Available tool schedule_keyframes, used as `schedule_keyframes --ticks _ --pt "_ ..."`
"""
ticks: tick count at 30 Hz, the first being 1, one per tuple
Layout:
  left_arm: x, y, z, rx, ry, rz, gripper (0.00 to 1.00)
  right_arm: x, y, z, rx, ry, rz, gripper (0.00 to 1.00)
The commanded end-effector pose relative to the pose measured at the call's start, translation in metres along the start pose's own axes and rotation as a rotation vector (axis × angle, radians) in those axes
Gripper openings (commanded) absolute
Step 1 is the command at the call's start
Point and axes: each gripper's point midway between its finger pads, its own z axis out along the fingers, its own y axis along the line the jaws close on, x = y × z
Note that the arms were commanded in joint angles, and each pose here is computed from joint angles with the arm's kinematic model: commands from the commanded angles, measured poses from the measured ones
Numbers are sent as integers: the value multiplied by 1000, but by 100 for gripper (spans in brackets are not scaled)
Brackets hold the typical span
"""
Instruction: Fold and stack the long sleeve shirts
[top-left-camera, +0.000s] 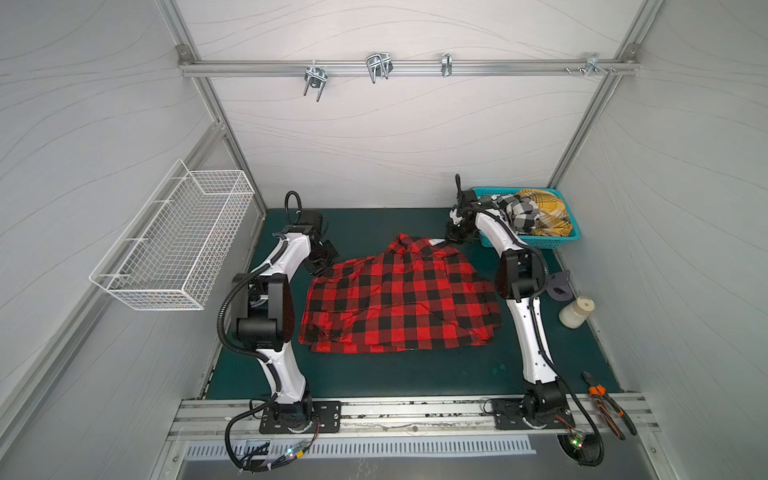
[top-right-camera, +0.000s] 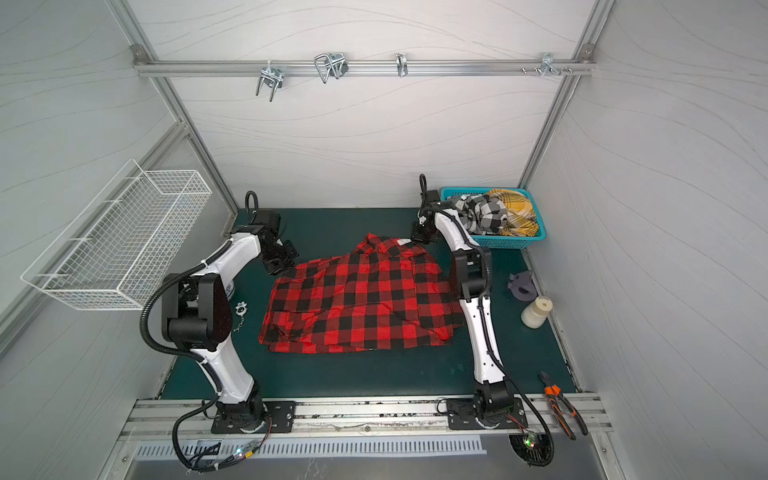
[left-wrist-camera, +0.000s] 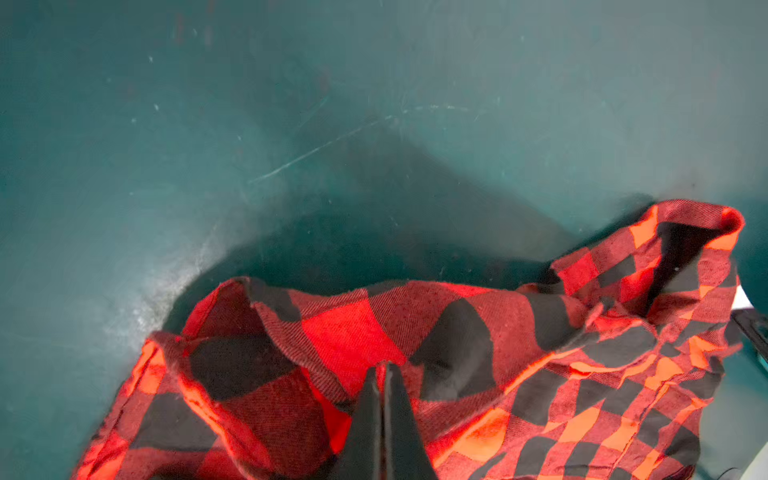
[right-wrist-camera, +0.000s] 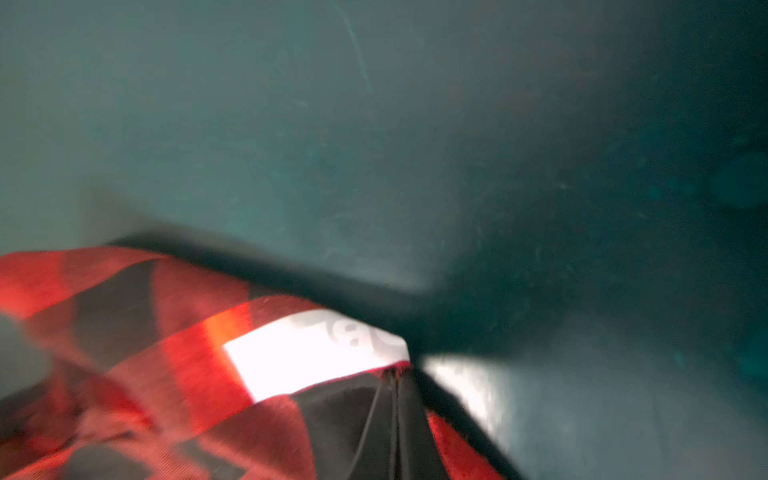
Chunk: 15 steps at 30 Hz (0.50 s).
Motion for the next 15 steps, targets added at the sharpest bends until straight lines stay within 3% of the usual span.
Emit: schedule_keyframes --ticks 1,8,15 --pt "-34 -17 -13 65 -84 -28 0 -25 39 -87 -74 -158 -43 0" --pt "-56 -20 -27 115 -153 -84 0 1 31 -123 -68 -169 0 0" --pt "-45 -3 -17 154 -109 -173 0 43 39 -144 -112 -146 40 0"
